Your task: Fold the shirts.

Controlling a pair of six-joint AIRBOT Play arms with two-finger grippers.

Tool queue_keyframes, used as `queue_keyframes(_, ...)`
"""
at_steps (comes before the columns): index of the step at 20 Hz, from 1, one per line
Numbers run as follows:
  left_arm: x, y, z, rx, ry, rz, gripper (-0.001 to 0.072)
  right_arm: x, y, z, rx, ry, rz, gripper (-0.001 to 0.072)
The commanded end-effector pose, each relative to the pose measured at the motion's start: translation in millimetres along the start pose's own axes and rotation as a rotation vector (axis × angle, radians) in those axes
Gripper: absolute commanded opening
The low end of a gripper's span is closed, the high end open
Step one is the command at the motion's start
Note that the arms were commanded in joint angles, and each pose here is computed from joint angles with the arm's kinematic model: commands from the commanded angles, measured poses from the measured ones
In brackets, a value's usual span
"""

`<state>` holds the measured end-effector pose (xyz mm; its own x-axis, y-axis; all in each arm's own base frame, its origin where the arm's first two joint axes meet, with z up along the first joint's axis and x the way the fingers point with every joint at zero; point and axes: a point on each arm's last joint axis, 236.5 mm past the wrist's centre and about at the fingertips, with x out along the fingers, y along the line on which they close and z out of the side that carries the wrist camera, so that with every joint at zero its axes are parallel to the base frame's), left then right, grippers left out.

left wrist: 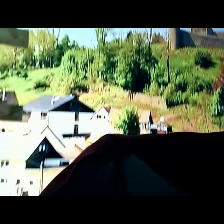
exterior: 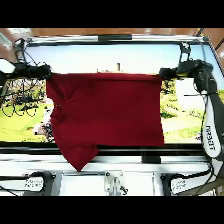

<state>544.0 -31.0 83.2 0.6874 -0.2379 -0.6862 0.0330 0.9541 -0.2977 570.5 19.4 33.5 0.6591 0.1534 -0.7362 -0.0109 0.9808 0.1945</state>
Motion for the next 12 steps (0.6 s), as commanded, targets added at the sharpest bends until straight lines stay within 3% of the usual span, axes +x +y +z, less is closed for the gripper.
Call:
queue_keyframes(1, 50.9, -4.7, 28.7, -0.004, -0.166, 0.007, 0.0035, 30.3, -1.7, 34.3, 0.051, -0.184, -0.010, 0.0083)
queue_keyframes(7, 95.3, -8.5, -37.3, -0.042, 0.049, -0.023, 0.0035, 58.7, -10.8, -31.6, 0.117, 0.058, -0.011, 0.0083)
queue_keyframes(12, 64.0, -20.4, -57.5, 0.137, 0.218, -0.079, 0.0036, 20.7, -16.2, -43.1, -0.010, 0.161, -0.066, 0.0083)
